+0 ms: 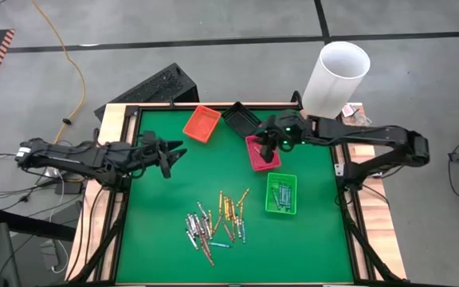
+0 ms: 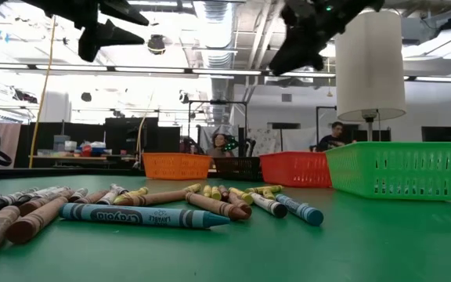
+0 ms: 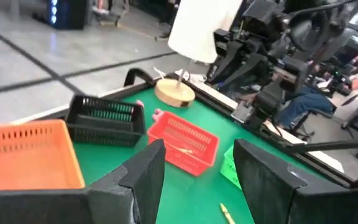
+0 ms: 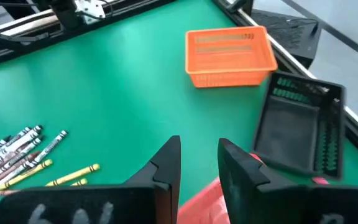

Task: Sort crayons
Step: Put the yellow crayon into the red bin

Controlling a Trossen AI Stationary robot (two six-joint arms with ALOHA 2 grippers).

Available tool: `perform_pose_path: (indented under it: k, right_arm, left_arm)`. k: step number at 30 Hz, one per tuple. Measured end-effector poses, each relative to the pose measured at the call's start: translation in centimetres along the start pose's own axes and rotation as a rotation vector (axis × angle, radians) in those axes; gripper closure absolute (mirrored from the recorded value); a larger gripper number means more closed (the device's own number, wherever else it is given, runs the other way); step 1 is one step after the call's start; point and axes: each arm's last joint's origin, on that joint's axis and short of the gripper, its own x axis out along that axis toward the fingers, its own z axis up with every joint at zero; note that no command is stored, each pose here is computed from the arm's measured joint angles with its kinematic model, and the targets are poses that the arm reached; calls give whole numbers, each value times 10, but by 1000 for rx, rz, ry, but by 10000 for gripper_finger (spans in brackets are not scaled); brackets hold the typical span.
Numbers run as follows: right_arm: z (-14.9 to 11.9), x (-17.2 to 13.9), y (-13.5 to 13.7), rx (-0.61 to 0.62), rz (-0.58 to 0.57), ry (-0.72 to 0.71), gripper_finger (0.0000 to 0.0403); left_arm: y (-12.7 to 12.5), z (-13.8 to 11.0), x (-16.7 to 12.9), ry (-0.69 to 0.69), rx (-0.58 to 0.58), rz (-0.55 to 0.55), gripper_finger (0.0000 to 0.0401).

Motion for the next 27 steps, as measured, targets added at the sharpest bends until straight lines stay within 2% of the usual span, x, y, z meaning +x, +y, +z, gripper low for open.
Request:
perform_pose_path:
  k: [7,12,15,21,24,27]
  right_arm:
    - [-26,-16,-7,33,17,-80,300]
    - [-38,-18,-9,57,39,-166,300]
    - [-43,-15,-7,112,63,-201,300]
    - [-59,15,11,203,120,-120,300]
    - [-62,28,27,169,173,-128,300]
    - [-68,38,41,47,205,-109,300]
  left_arm:
    - [0,-4,-16,-20,70,-68,221]
    - [8,-12,-25,-48,73,-87,221]
    - [13,-15,-29,-56,71,-99,221]
    - [22,-27,-34,-56,84,-107,221]
    - [23,-29,-34,-54,80,-107,221]
    - [23,-30,-34,-45,86,-110,221]
